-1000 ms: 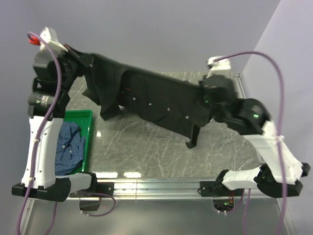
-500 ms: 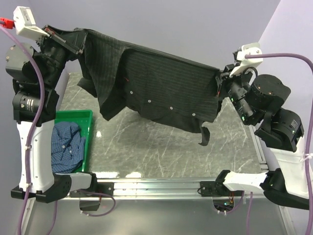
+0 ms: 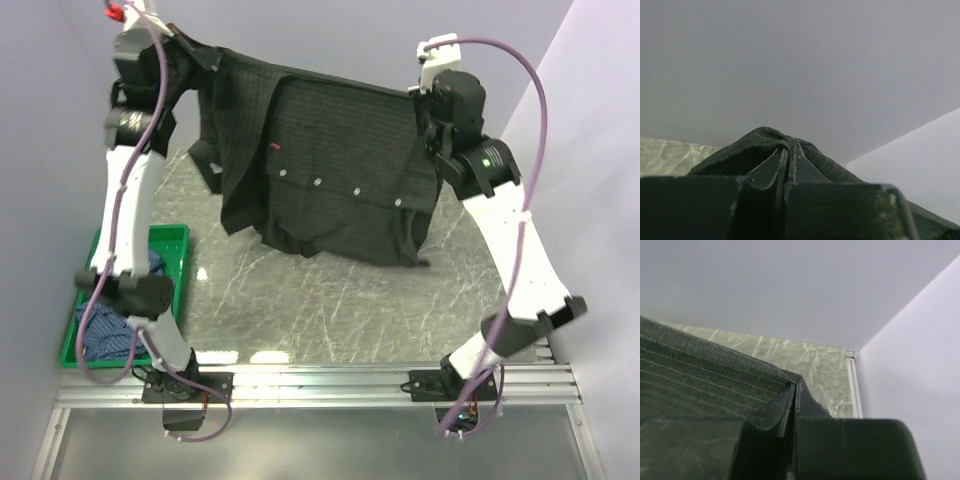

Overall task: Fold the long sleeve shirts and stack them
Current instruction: Flatten the shirt out

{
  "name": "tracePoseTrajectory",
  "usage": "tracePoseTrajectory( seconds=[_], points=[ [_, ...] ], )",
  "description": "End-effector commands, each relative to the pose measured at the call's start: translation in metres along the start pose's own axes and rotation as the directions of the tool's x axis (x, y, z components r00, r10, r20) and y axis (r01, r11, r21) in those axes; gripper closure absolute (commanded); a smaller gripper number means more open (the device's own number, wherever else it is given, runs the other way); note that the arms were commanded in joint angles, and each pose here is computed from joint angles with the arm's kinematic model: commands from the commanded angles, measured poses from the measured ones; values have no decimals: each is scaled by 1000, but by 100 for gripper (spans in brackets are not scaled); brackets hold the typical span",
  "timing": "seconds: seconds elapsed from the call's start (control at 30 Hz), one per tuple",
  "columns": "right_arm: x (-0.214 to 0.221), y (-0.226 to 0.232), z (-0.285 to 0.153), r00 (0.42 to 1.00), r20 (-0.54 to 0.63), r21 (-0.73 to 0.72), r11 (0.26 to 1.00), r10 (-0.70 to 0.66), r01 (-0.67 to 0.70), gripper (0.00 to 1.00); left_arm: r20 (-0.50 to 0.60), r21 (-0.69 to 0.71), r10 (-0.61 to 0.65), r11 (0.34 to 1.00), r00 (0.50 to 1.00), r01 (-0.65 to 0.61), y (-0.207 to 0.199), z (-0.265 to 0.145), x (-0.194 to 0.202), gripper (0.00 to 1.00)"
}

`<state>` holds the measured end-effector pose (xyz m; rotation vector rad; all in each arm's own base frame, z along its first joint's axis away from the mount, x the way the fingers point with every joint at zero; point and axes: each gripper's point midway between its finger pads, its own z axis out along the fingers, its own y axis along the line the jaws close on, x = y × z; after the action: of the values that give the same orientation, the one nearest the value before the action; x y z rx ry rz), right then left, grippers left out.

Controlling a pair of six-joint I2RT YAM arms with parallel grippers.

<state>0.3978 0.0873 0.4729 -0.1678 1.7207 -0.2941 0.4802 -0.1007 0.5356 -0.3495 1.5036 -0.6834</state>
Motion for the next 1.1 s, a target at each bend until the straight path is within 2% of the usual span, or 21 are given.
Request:
tracePoseTrajectory(
  seconds=[0.0, 0.1, 0.17, 0.23, 0.27, 0.33, 0.37, 0.4, 0.43, 0.47, 0.5, 0.57, 0.6, 0.67, 0.7, 0.77, 0.83, 0.9, 1.0, 1.07],
  points=[
    [-55, -75, -26, 980, 168, 211, 968, 103, -138, 100, 153, 66, -18, 998, 988, 8, -15, 2, -54, 100],
    [-61, -84, -36, 972, 205, 231, 960, 113, -160, 100, 160, 149, -25, 989, 987, 1, -31, -4, -59, 100],
    [-62, -85, -49, 966, 234, 186, 969, 114, -160, 100, 141, 163, -11, 987, 990, -13, -33, -15, -53, 100],
    [-38, -68, -44, 977, 188, 131, 984, 97, -123, 100, 142, 148, -3, 989, 990, -18, -27, -23, -47, 100],
    [-34, -65, -53, 975, 195, 89, 988, 105, -124, 100, 116, 101, -4, 995, 993, -8, -11, -31, -31, 100],
    [15, -39, -42, 992, 85, 32, 995, 93, -96, 100, 88, 36, -7, 999, 996, 3, 12, -38, -11, 100],
    [29, -30, -47, 990, 64, -12, 992, 122, -122, 100, 34, -27, -17, 999, 999, 18, 36, -47, 18, 100],
    [75, -10, -37, 995, -41, -40, 995, 90, -91, 100, 12, -70, -25, 997, 1000, 26, 51, -52, 33, 100],
    [98, -1, -37, 992, -85, -54, 994, 93, -98, 100, -28, -112, -52, 993, 998, 49, 66, -58, 53, 100],
    [115, 8, -43, 988, -113, -75, 991, 102, -111, 100, -120, -199, -84, 978, 989, 59, 103, -64, 102, 100],
    [160, 24, -44, 970, -216, -83, 988, 108, -128, 100, -135, -214, -99, 975, 986, 68, 109, -81, 113, 100],
    [194, 46, -56, 924, -308, -91, 960, 227, -266, 100, -226, -301, -159, 950, 961, 86, 143, -113, 167, 100],
    [231, 56, -64, 887, -407, -91, 957, 218, -277, 100, -245, -334, -174, 939, 954, 85, 154, -126, 182, 100],
    [262, 77, -82, 823, -516, -126, 929, 238, -348, 100, -288, -399, -200, 914, 937, 72, 176, -161, 213, 100],
    [292, 89, -97, 771, -595, -124, 922, 227, -368, 100, -304, -417, -203, 907, 931, 61, 182, -173, 221, 100],
    [312, 107, -118, 721, -652, -148, 893, 235, -425, 100, -325, -461, -197, 887, 925, 27, 196, -199, 235, 100],
    [345, 127, -143, 663, -726, -188, 874, 184, -448, 100, -365, -505, -229, 863, 903, 14, 205, -222, 251, 99],
    [370, 140, -165, 605, -780, -191, 860, 160, -473, 100, -399, -525, -257, 851, 880, 11, 212, -241, 270, 95],
    [393, 151, -184, 545, -827, -181, 853, 138, -489, 100, -411, -554, -289, 833, 865, 15, 221, -260, 286, 93],
    [398, 155, -190, 533, -837, -171, 863, 128, -475, 100, -408, -568, -283, 823, 868, 2, 225, -268, 286, 92]
  ],
)
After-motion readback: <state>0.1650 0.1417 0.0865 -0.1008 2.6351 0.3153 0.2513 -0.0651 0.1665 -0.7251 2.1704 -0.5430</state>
